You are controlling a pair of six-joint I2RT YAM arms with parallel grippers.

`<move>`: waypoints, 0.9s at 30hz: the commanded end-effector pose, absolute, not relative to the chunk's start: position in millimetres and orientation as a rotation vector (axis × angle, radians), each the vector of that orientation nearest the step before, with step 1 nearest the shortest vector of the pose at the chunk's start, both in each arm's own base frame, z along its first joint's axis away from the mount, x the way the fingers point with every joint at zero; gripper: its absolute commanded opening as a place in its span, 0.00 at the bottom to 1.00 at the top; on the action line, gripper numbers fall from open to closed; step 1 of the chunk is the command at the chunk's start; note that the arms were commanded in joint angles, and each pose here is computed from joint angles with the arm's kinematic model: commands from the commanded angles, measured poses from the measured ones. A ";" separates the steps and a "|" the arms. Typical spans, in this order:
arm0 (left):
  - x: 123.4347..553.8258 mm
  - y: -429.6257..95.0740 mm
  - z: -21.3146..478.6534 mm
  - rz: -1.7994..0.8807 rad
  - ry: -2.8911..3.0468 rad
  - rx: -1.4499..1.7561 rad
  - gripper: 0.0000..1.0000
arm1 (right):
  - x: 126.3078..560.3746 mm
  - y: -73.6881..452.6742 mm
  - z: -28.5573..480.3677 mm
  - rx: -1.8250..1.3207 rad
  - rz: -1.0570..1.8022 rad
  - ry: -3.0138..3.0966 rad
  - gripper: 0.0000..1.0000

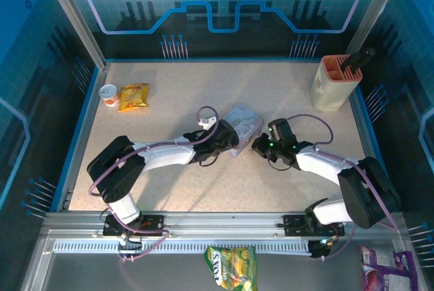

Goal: Unlock the padlock with the key

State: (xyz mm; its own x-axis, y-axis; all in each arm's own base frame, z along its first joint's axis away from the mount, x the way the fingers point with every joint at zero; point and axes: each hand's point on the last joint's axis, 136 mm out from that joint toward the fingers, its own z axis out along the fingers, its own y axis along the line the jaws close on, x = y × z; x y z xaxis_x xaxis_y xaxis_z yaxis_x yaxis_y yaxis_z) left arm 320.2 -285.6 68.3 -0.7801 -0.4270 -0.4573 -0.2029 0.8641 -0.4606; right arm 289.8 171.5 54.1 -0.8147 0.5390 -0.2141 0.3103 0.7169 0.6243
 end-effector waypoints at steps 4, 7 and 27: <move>302.9 -247.3 17.2 -0.287 2.649 -0.399 0.79 | 275.8 131.0 50.5 0.555 0.581 2.593 0.00; 316.0 -246.9 16.4 -0.300 2.646 -0.363 0.79 | 267.0 113.3 56.9 0.436 0.426 2.623 0.00; 384.9 -218.5 97.3 -0.260 2.502 -0.047 0.89 | 201.6 77.4 64.7 0.168 0.143 2.857 0.00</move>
